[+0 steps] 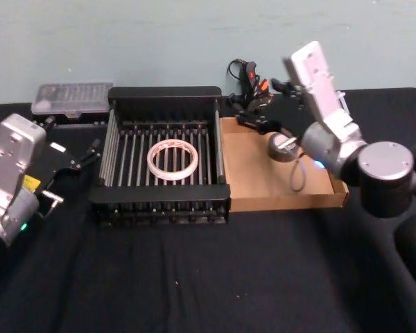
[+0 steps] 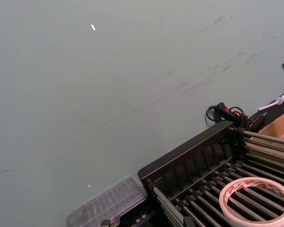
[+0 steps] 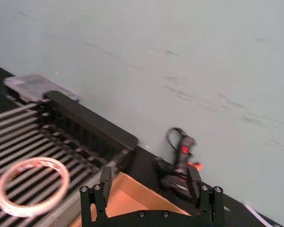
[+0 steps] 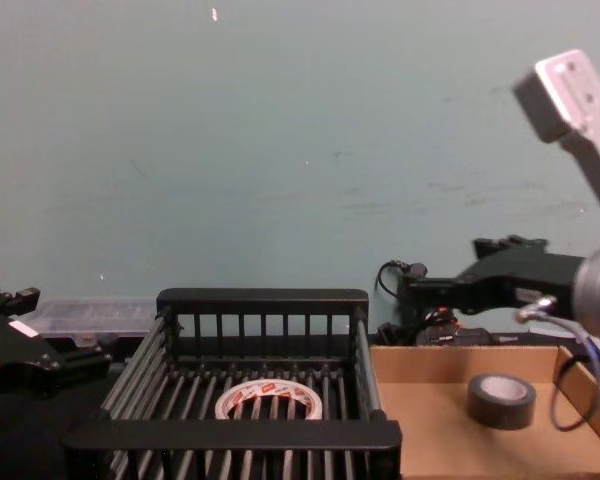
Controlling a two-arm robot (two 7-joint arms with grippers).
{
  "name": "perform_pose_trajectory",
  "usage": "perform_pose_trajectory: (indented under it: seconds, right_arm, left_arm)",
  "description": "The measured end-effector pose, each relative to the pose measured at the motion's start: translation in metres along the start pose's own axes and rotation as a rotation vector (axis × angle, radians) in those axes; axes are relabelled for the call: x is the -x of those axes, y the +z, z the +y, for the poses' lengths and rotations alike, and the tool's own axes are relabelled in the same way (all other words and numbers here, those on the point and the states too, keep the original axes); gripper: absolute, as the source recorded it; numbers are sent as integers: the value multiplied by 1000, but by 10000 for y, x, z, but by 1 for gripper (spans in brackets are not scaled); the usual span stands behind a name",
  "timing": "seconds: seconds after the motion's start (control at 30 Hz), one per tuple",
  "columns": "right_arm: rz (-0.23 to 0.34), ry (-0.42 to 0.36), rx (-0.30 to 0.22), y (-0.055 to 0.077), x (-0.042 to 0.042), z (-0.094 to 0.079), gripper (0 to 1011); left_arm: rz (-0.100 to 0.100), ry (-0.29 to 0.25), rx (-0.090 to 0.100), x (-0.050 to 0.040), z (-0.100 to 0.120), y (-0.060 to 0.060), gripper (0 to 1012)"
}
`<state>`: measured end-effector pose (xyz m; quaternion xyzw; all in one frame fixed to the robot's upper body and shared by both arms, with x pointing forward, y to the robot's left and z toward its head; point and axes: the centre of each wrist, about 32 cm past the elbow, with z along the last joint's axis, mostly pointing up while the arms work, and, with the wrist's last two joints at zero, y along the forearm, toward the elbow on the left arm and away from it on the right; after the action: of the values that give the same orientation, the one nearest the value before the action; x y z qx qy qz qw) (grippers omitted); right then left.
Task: Pick up the white tape and place it into the black box , Pick up the silver tape and place it into the brown box.
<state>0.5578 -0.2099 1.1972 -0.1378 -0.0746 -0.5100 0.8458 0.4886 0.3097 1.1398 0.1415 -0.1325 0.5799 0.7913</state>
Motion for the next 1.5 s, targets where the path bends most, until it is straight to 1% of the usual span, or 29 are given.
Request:
perform_pose_trajectory:
  seconds: [0.1, 0.13, 0.23, 0.33, 0.5, 0.53, 0.73, 0.87, 1.0, 1.5]
  right_arm:
    - [5, -26, 9, -37, -60, -64, 1002]
    - [8, -42, 17, -66, -100, -104, 1002]
    - [15, -69, 33, -126, -163, -177, 1002]
    - [23, -85, 49, -184, -197, -234, 1002]
    - [42, -99, 74, -282, -209, -293, 1002]
    - [42, -99, 74, -282, -209, -293, 1002]
    - [62, -105, 110, -393, -199, -319, 1002]
    - [68, -104, 124, -432, -192, -319, 1002]
    - [70, -105, 130, -449, -191, -316, 1002]
    - [68, -103, 129, -445, -193, -317, 1002]
  left_arm:
    - [0, 0, 0, 0, 0, 0, 1001]
    - [0, 0, 0, 0, 0, 0, 1001]
    - [0, 0, 0, 0, 0, 0, 1001]
    - [0, 0, 0, 0, 0, 0, 1001]
    - [0, 0, 0, 0, 0, 0, 1001]
    - [0, 0, 0, 0, 0, 0, 1001]
    - [0, 0, 0, 0, 0, 0, 1001]
    - [0, 0, 0, 0, 0, 0, 1001]
    - [0, 0, 0, 0, 0, 0, 1001]
    - [0, 0, 0, 0, 0, 0, 1001]
